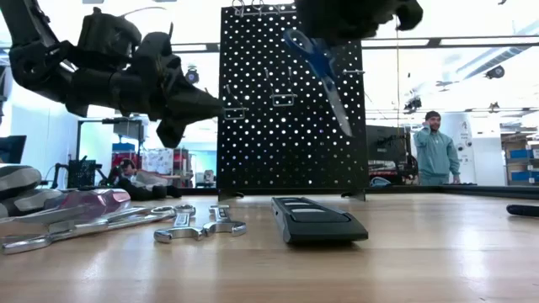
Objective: Hang tools onto peg board
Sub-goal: Hang the blue scissors on the peg board
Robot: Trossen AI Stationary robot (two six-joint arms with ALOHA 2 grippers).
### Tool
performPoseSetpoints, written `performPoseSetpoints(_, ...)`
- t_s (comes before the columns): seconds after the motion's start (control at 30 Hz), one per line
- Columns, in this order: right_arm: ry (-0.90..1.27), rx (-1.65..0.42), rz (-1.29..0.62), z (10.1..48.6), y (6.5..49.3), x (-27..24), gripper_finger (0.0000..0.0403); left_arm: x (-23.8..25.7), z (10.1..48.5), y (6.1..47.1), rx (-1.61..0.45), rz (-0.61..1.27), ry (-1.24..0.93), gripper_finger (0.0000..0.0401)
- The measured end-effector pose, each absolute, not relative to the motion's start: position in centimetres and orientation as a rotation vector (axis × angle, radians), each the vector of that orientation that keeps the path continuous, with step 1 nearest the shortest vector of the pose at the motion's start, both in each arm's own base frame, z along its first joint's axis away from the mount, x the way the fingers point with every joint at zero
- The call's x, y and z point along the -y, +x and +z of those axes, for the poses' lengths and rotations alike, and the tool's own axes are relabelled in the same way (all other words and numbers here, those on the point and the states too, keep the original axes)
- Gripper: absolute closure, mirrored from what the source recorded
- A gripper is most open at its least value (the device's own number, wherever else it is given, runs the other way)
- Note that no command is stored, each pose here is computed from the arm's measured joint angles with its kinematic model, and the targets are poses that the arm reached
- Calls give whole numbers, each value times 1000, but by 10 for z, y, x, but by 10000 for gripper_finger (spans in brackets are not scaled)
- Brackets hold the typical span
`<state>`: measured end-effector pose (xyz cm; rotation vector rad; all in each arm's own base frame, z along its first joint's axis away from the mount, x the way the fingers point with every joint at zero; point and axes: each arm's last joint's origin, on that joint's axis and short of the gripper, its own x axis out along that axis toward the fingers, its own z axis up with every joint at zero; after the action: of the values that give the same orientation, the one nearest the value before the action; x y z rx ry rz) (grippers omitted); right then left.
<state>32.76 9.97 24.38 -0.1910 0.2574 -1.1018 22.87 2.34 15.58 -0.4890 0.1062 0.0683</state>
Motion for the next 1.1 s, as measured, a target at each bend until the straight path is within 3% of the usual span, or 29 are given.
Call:
performPoseSetpoints(0.17,-196,-238,-1108,241,337,-106,402,-7,160,231,-58,20,-466,316)
performPoseSetpoints(0.33,-134,-176,-1114,239,342,-112,403,13,160,239,-23,108,-370,290)
performPoseSetpoints(0.67,-121,-152,-1115,239,344,-116,403,38,154,311,-46,66,-302,247)
performPoseSetpoints(0.83,-126,-152,-1094,243,343,-123,403,38,144,327,-51,152,-300,234)
performPoseSetpoints(1.1,-133,-155,-1083,244,342,-126,403,44,157,355,-4,59,-233,228)
